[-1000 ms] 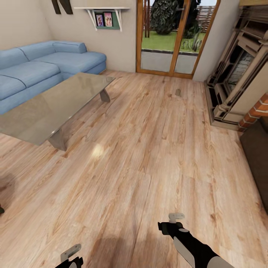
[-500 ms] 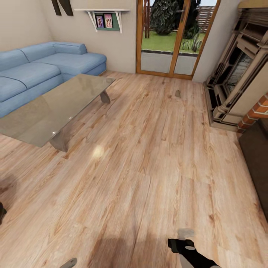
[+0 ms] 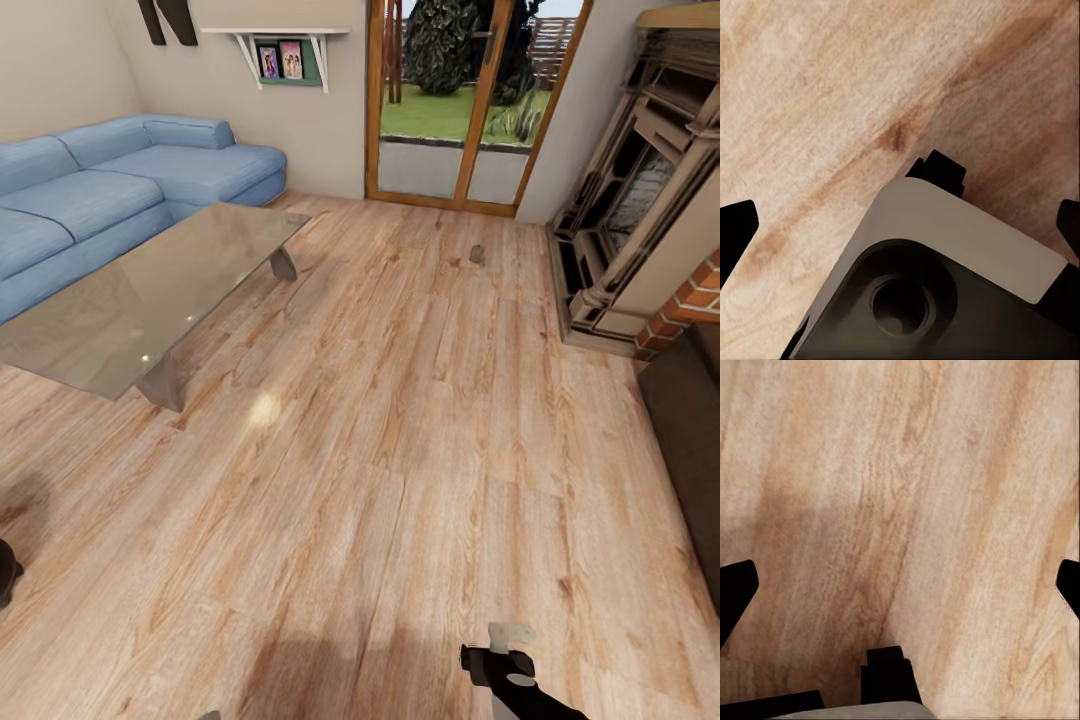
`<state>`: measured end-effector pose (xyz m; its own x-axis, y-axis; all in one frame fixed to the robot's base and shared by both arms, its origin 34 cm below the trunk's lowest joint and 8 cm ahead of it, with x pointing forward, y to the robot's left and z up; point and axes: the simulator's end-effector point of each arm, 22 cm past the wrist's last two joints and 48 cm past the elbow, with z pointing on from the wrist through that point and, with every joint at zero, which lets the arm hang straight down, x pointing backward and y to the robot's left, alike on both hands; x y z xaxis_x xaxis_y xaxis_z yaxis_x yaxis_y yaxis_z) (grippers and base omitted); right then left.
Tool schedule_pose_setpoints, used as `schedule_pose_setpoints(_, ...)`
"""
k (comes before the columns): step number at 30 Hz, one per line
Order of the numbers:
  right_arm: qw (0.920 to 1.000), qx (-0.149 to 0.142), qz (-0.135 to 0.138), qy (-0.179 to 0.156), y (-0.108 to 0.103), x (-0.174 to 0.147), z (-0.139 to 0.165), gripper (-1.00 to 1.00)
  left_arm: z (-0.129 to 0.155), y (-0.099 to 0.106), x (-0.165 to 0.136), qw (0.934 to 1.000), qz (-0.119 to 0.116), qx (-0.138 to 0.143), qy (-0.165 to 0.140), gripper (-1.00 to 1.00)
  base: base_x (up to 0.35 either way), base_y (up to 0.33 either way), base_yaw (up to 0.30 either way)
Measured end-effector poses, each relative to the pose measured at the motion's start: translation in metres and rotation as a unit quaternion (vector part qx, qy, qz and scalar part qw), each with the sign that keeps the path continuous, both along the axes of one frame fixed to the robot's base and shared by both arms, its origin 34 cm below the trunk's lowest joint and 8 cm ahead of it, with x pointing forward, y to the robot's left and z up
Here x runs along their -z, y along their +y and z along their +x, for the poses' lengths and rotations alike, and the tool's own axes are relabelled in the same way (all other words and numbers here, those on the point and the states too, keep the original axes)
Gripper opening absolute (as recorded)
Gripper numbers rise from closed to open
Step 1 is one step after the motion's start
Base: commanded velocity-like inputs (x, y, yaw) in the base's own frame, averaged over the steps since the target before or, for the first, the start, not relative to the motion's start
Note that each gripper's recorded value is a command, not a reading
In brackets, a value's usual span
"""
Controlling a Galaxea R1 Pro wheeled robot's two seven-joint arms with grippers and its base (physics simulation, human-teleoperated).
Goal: Place each of the two pumpkins and all three candles from the living room inside a cabinet in the living room (use any cabinet), then make sure every cabinet is closed, and position the cauldron so it is next to a table in the living room.
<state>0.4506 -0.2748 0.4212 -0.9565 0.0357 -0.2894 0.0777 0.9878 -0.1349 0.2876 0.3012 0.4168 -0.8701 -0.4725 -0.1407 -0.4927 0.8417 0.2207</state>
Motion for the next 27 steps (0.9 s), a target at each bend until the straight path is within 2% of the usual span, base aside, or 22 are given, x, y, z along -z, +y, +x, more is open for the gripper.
schedule_pose_setpoints(9, 0.9999, 0.001, -0.006, -0.015, -0.006, -0.016, 0.001, 1.0, -0.001, -0.005, -0.014, 0.9999, -0.008, 0.007, -0.001, 1.0, 0.0, 0.0, 0.0)
schedule_pose_setpoints(13, 0.9995, 0.003, -0.004, -0.031, 0.0, -0.023, 0.0, 1.0, -0.003, -0.009, -0.02, 0.9999, -0.011, 0.007, 0.001, 1.0, 0.0, 0.0, 0.0)
schedule_pose_setpoints(17, 0.9994, 0.001, 0.0, -0.035, 0.008, -0.03, -0.001, 1.0, -0.018, -0.008, -0.026, 0.9998, -0.007, 0.011, 0.014, 1.0, 0.0, 0.0, 0.0)
schedule_pose_setpoints(22, 0.9986, 0.003, 0.003, -0.052, 0.01, -0.04, 0.002, 1.0, -0.021, -0.016, -0.034, 0.9999, -0.007, 0.01, 0.01, 1.0, 0.0, 0.0, 0.0)
schedule_pose_setpoints(27, 0.9986, 0.004, 0.002, -0.052, 0.008, -0.047, -0.001, 1.0, -0.026, -0.018, -0.042, 0.9998, -0.007, 0.011, 0.014, 1.0, 0.0, 0.0, 0.0)
